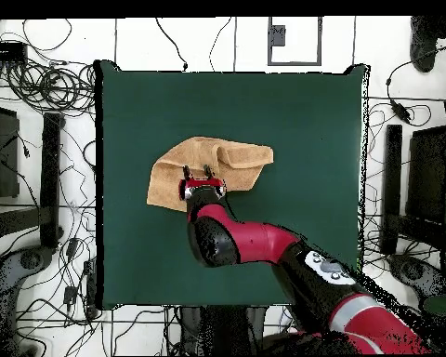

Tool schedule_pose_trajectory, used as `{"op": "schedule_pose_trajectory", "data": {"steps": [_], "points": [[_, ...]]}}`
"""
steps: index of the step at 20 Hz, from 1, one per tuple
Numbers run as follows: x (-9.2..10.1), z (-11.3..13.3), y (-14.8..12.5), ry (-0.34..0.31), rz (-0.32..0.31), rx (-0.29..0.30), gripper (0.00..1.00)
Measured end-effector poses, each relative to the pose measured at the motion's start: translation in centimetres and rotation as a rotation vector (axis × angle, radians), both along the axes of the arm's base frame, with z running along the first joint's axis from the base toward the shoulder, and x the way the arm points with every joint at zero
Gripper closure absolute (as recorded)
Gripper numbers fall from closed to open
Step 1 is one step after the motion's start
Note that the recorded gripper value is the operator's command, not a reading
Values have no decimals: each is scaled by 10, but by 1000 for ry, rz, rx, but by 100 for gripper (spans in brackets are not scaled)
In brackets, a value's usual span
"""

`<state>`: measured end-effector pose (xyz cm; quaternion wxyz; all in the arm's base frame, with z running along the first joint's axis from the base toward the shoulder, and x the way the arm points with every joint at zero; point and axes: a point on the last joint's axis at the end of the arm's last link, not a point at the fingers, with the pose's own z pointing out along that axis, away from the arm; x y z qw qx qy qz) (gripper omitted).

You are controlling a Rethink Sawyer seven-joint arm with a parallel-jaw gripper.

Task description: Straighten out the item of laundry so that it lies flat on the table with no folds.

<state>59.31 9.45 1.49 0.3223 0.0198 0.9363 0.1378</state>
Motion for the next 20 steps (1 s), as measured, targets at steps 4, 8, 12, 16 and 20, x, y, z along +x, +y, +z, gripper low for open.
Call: {"op": "schedule_pose_trajectory", "data": {"steps": [4, 8, 12, 16, 20], "points": [[0, 1, 6, -49, 1, -14, 0], [-2, -1, 10, -71, 7, -35, 0], [1, -1, 10, -75, 12, -34, 0], [3, -3, -2, -60, 25, -28, 0], [2, -13, -19, -34, 30, -33, 0]]}}
